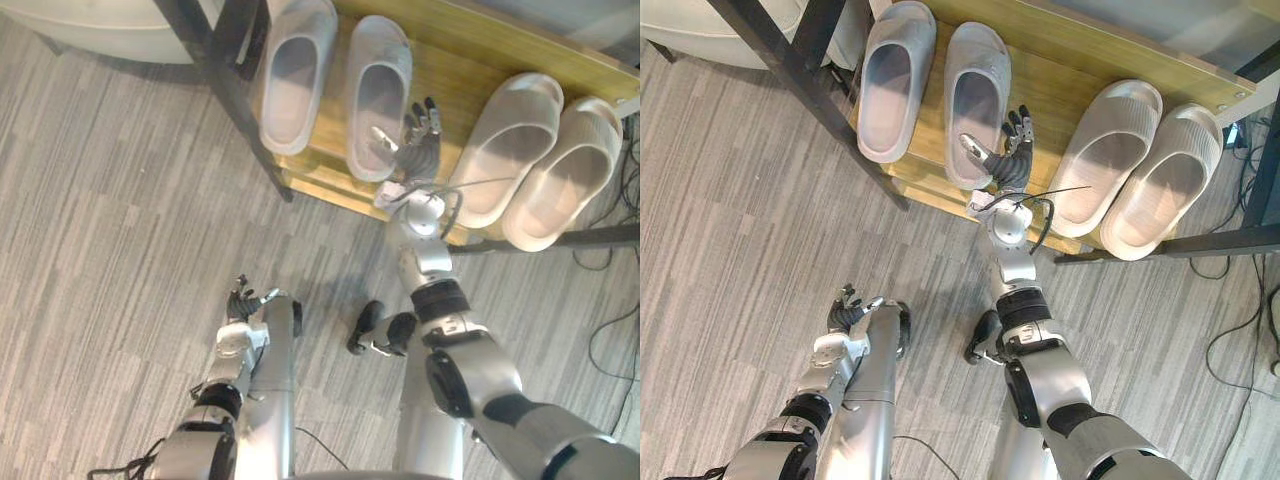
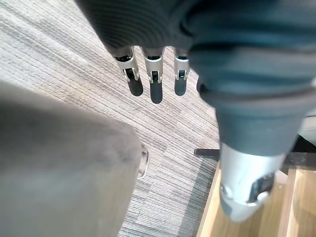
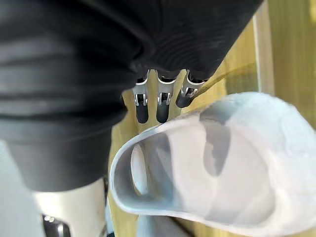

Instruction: Organize the slippers on the shoe rack

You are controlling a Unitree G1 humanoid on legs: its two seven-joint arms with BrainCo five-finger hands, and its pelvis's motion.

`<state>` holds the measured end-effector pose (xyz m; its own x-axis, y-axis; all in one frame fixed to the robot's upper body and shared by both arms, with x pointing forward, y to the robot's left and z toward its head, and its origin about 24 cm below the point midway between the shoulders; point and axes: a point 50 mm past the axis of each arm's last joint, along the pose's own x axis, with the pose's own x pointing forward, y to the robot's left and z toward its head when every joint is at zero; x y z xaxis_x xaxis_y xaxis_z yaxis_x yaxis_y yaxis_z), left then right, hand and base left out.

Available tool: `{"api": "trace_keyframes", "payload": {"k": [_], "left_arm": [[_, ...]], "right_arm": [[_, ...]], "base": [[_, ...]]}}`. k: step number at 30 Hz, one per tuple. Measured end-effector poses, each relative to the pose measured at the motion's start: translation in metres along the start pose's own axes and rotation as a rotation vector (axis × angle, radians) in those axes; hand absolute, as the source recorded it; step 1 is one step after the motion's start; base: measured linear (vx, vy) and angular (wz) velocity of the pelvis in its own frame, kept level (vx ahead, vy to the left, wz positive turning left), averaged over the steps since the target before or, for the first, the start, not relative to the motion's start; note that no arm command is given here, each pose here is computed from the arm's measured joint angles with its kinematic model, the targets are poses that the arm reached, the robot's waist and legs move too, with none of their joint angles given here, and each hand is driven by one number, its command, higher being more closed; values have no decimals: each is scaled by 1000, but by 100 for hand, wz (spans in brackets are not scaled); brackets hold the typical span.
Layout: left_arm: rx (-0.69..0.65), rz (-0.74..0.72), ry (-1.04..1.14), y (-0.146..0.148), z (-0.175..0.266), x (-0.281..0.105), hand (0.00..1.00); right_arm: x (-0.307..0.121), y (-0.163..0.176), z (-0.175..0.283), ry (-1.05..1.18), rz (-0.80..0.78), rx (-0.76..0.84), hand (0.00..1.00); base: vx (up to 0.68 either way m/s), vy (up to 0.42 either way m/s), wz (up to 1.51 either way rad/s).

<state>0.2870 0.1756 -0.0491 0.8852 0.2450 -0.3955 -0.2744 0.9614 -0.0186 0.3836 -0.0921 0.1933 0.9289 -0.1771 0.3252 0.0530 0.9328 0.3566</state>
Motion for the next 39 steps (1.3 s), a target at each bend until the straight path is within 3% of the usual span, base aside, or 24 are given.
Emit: {"api": "trace_keyframes", "payload": {"k": [16,25,33,39], "left_arm": [[-11,10,5,-5,1,0,0],[-51,28,15,-4,-1,-1,0],[-63,78,67,13,-21,-9,0],[-8,86,131,29,-48,-22,0]], "right_arm": [[-1,16,-6,60,6,61,0],[4,-4,-7,73,-58,44,0],[-20,-29,-12,18,-69,-81,0],[-55,-33,-15,-52,83,-241,0]], "base": [[-3,27,5],[-14,57,0],[0,48,-10],[17,23,-7]]}}
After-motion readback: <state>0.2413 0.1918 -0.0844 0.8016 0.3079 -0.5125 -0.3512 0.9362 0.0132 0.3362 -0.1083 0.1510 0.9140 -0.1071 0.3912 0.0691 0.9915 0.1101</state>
